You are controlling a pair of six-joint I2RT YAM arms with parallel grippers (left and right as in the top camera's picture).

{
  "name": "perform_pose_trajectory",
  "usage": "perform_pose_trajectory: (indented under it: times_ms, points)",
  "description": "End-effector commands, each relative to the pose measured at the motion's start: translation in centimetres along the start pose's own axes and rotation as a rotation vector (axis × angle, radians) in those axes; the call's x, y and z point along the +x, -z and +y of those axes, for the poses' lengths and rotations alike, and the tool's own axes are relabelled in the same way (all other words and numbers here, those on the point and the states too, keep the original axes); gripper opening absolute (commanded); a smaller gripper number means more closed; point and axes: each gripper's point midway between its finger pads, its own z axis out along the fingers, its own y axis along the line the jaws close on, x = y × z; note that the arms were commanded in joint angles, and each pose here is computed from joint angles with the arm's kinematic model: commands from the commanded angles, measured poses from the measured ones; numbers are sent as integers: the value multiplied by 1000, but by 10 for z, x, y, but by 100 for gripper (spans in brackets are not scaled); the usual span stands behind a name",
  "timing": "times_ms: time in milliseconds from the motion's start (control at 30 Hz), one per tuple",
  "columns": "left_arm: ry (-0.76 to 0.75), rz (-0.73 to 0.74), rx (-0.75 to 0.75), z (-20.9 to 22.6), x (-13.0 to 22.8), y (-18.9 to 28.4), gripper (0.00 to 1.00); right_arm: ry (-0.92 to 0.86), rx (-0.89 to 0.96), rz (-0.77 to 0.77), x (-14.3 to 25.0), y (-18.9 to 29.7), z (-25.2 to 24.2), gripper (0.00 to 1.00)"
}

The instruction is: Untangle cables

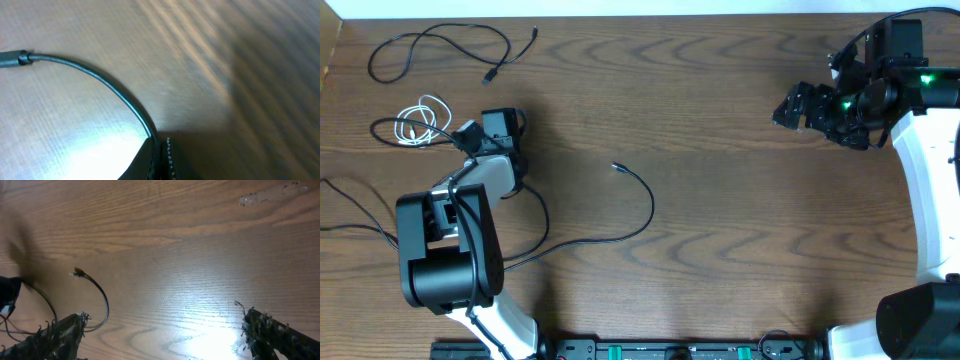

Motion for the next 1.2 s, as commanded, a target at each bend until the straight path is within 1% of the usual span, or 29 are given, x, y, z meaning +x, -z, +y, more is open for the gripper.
perform_pose_trajectory:
  times_ms: [0,133,300,400,633,733,800,833,900,1000,1033,1067,1100,1167]
  points:
    - [137,-3,-98,27,1,-5,7,12,-14,-14,-2,6,6,99]
    - [226,22,-144,46,2,-7,8,11,-13,-13,-2,6,6,99]
    - [244,32,-174,61,-2,-8,8,17,-11,-12,-2,6,6,99]
    - [262,17,-167,64,-10,0,7,17,-11,-13,-2,6,6,99]
    - [341,-100,-61,59,-55,45,8,17,-11,-12,-2,6,6,99]
    - [311,-142,15,50,-71,70,9,18,-11,-14,-2,6,6,99]
    - [273,-171,51,44,-77,86,17,18,-12,-16,-3,6,6,99]
    - [250,-172,75,39,-77,92,17,19,-12,-18,-3,6,6,99]
    - [161,-133,183,14,-68,104,28,19,-13,-20,-3,6,6,99]
    - [-37,8,452,-45,-30,127,45,22,-14,-25,-5,6,7,99]
    - [-121,69,564,-68,-10,139,48,22,-14,-27,-5,6,7,99]
    - [-189,117,645,-84,8,150,50,22,-14,-27,-5,6,7,99]
    - [-245,156,702,-96,25,160,53,22,-14,-26,-5,6,7,99]
    - [-333,216,739,-109,55,173,58,21,-14,-25,-5,6,7,99]
